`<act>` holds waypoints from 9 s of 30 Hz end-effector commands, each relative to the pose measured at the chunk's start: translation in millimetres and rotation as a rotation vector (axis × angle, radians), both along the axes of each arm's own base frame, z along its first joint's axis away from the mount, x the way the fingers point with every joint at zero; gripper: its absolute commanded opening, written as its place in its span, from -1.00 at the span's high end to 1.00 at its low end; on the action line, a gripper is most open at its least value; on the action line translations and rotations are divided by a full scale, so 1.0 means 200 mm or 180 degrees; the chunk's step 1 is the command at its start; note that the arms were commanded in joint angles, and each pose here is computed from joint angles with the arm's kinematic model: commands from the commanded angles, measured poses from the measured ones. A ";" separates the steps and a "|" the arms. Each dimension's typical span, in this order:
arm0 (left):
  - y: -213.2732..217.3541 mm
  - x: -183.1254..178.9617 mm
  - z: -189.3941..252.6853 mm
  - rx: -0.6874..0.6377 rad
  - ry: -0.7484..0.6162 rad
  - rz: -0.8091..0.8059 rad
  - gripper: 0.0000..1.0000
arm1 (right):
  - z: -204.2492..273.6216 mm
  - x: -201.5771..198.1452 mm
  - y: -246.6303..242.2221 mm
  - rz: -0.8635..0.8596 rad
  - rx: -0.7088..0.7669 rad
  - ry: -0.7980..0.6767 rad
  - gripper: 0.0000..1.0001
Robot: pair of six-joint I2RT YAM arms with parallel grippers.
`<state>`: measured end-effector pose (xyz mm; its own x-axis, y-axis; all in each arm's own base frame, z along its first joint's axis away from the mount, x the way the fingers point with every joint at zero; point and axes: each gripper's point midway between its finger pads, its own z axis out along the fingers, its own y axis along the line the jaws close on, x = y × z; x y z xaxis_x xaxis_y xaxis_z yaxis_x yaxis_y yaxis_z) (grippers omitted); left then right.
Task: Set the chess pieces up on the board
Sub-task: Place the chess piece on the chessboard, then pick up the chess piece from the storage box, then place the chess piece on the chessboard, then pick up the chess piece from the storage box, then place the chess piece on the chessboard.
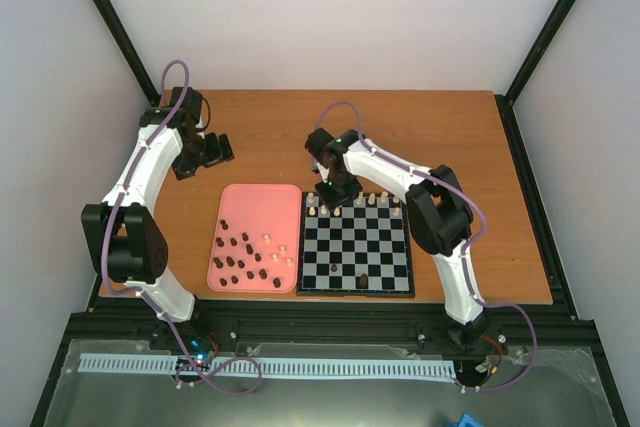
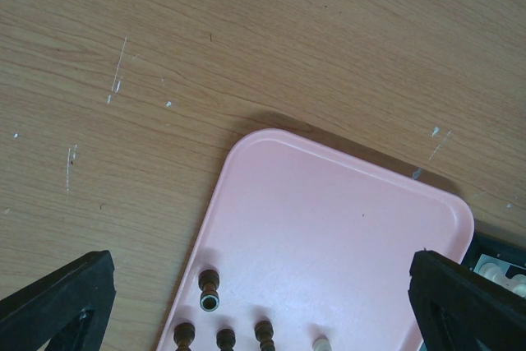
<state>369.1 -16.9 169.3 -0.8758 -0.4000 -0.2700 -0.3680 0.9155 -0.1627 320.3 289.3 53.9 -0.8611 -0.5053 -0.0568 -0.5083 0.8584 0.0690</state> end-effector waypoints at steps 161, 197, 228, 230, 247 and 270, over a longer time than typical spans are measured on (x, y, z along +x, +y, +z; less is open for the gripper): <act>-0.01 0.02 0.06 -0.0054 -0.0123 -0.0042 -1.00 | 0.03 0.04 -0.17 -0.0295 0.0169 -0.0097 0.53; -0.02 -0.03 0.10 -0.0111 -0.0216 -0.0049 -1.00 | 0.04 -0.52 0.68 0.1136 0.0439 0.0166 0.12; -0.02 -0.03 0.07 -0.0095 -0.0168 -0.0046 -1.00 | -0.11 -0.55 0.66 0.1208 0.0332 0.0388 0.69; -0.02 -0.03 0.07 -0.0096 -0.0171 -0.0046 -1.00 | -0.11 -0.55 0.66 0.1212 0.0333 0.0375 0.82; -0.03 -0.01 0.09 -0.0121 -0.0194 -0.0053 -1.00 | 0.31 -0.17 0.21 0.0368 0.0401 -0.0169 0.91; -0.01 0.03 0.05 -0.0069 -0.0108 -0.0045 -1.00 | 0.02 -0.04 -0.33 0.0040 -0.0186 0.0090 0.88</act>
<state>365.1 -22.4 168.9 -0.8804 -0.3998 -0.2549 -0.3594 0.9134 -0.1913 304.6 228.6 65.7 -0.8654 -0.5010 -0.0100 -0.5004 0.8631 0.0684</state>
